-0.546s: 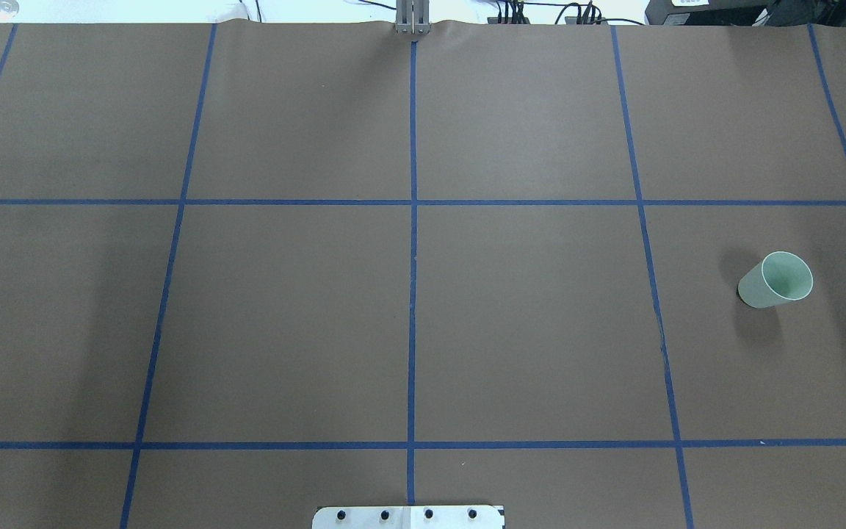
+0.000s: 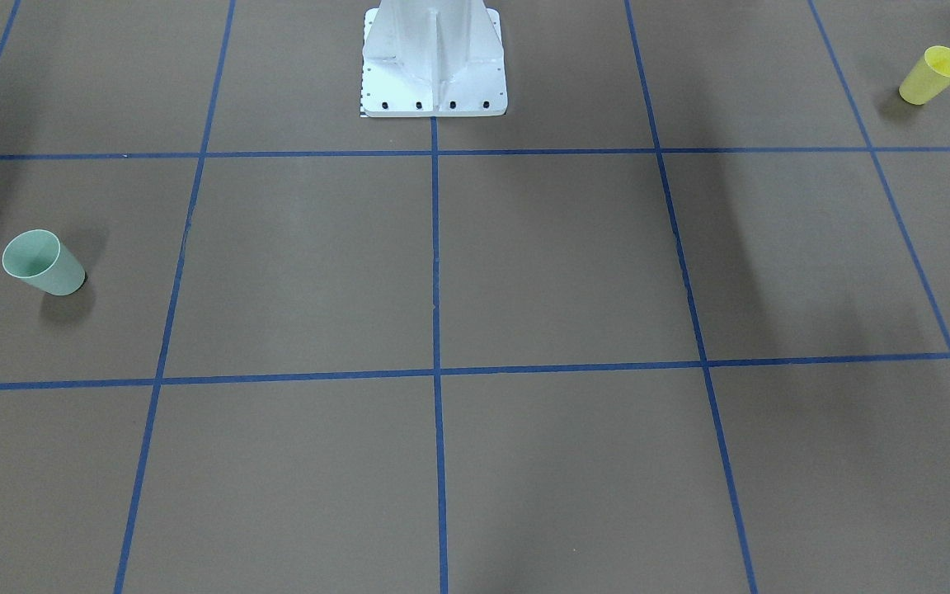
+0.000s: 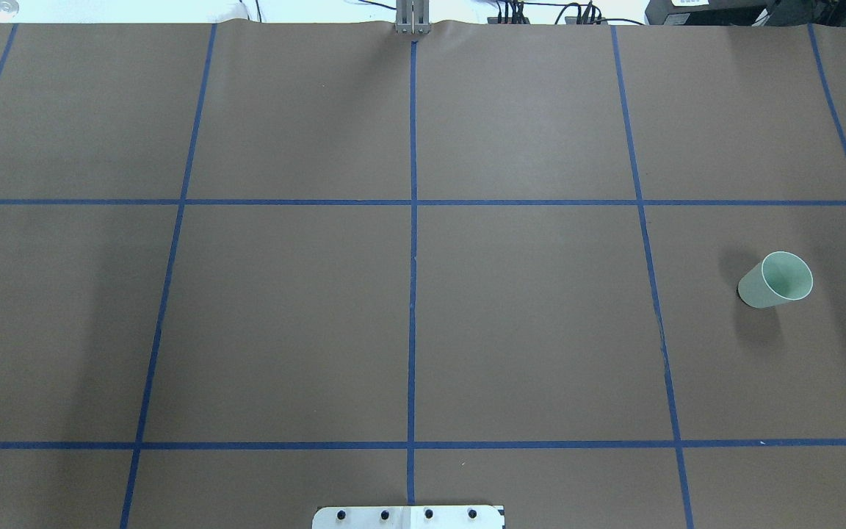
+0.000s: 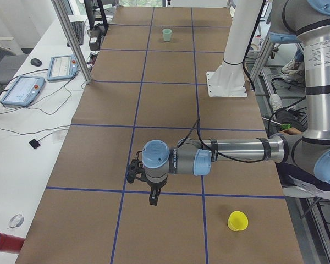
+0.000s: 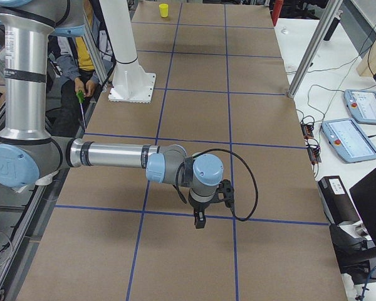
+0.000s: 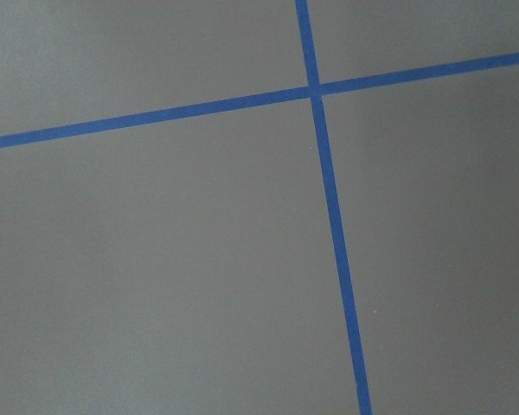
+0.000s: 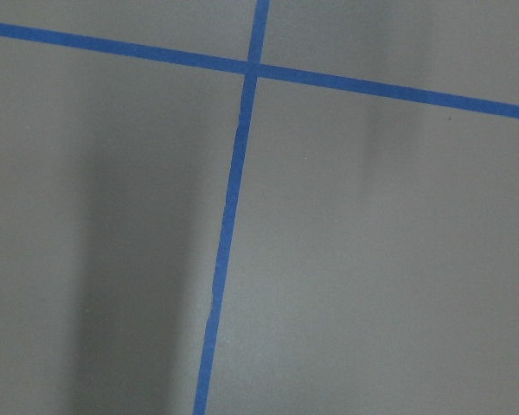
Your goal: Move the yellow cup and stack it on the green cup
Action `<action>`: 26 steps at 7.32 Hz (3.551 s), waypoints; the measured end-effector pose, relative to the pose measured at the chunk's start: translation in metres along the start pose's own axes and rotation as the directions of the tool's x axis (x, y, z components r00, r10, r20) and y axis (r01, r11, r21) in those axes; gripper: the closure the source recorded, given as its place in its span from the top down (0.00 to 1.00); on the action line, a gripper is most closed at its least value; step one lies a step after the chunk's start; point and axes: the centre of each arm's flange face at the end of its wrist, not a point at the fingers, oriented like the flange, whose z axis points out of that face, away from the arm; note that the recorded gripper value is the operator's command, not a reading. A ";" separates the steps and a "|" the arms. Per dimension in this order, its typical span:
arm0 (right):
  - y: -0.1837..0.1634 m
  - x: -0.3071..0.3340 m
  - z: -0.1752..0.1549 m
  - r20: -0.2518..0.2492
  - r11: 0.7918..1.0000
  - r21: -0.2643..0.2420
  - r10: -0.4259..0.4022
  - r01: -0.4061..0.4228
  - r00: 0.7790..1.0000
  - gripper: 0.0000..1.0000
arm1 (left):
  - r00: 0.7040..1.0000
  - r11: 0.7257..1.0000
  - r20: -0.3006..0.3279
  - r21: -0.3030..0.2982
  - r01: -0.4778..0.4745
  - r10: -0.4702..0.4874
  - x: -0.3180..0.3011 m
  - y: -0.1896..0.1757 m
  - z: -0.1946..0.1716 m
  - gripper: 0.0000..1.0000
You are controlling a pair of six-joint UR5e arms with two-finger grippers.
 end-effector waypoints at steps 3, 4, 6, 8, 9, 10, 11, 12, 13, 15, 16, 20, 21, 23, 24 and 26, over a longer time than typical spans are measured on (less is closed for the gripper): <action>0.001 0.001 0.001 0.000 1.000 -0.002 0.001 -0.001 1.000 1.00 | 0.999 1.000 -0.038 0.018 -0.010 0.011 0.009 -0.005 -0.005 1.00; 0.002 0.001 0.001 0.000 1.000 -0.003 0.001 -0.001 1.000 1.00 | 0.999 0.999 -0.036 0.039 -0.033 0.034 0.019 -0.011 -0.015 1.00; 0.002 0.001 0.002 -0.001 1.000 -0.003 0.003 -0.003 1.000 1.00 | 0.991 0.982 -0.012 0.138 -0.130 0.133 0.050 -0.039 -0.046 1.00; 0.002 0.001 0.001 -0.001 1.000 -0.003 0.001 -0.001 1.000 1.00 | 0.991 0.966 -0.010 0.223 -0.127 0.133 0.073 -0.071 -0.072 1.00; 0.002 0.001 0.001 -0.003 1.000 -0.003 0.000 0.000 1.000 1.00 | 0.995 0.960 -0.016 0.263 -0.092 0.100 0.086 -0.078 -0.085 1.00; 0.002 0.001 0.002 -0.004 1.000 -0.004 0.002 -0.002 1.000 1.00 | 0.997 0.948 -0.026 0.311 -0.061 0.073 0.097 -0.080 -0.095 1.00; 0.004 0.002 0.003 -0.003 1.000 -0.007 0.005 -0.005 1.000 1.00 | 0.998 0.937 -0.054 0.348 -0.005 0.025 0.106 -0.083 -0.102 1.00; 0.006 0.003 0.005 -0.001 1.000 -0.010 0.010 -0.010 1.000 1.00 | 0.994 0.926 -0.097 0.367 0.088 -0.056 0.118 -0.087 -0.108 1.00; 0.008 0.004 0.006 0.001 1.000 -0.013 0.013 -0.013 1.000 1.00 | 0.981 0.902 -0.112 0.389 0.188 -0.156 0.128 -0.091 -0.113 1.00; 0.010 0.005 0.007 0.002 1.000 -0.016 0.017 -0.017 1.000 1.00 | 0.922 0.805 -0.020 0.480 0.348 -0.386 0.152 -0.105 -0.090 1.00; 0.011 0.005 0.008 0.002 1.000 -0.016 0.017 -0.017 1.000 1.00 | 0.862 0.742 0.046 0.533 0.406 -0.505 0.164 -0.113 -0.065 1.00; 0.010 0.004 0.007 0.003 1.000 -0.014 0.015 -0.015 1.000 1.00 | 0.405 0.477 0.290 0.718 0.507 -0.867 0.196 -0.101 0.033 1.00; 0.010 0.004 0.007 0.003 1.000 -0.013 0.014 -0.014 1.000 1.00 | 0.254 0.405 0.317 0.760 0.508 -0.914 0.200 -0.087 0.056 1.00; 0.011 0.005 0.009 0.003 1.000 -0.018 0.019 -0.019 1.000 1.00 | -0.047 0.285 0.350 0.826 0.486 -0.936 0.204 -0.059 0.082 1.00; 0.012 0.006 0.009 0.003 1.000 -0.019 0.021 -0.021 1.000 1.00 | -0.199 0.250 0.379 0.845 0.473 -0.904 0.202 -0.042 0.094 1.00; 0.013 0.006 0.010 0.003 1.000 -0.020 0.021 -0.021 1.000 1.00 | -0.461 0.212 0.440 0.859 0.466 -0.771 0.193 -0.003 0.139 1.00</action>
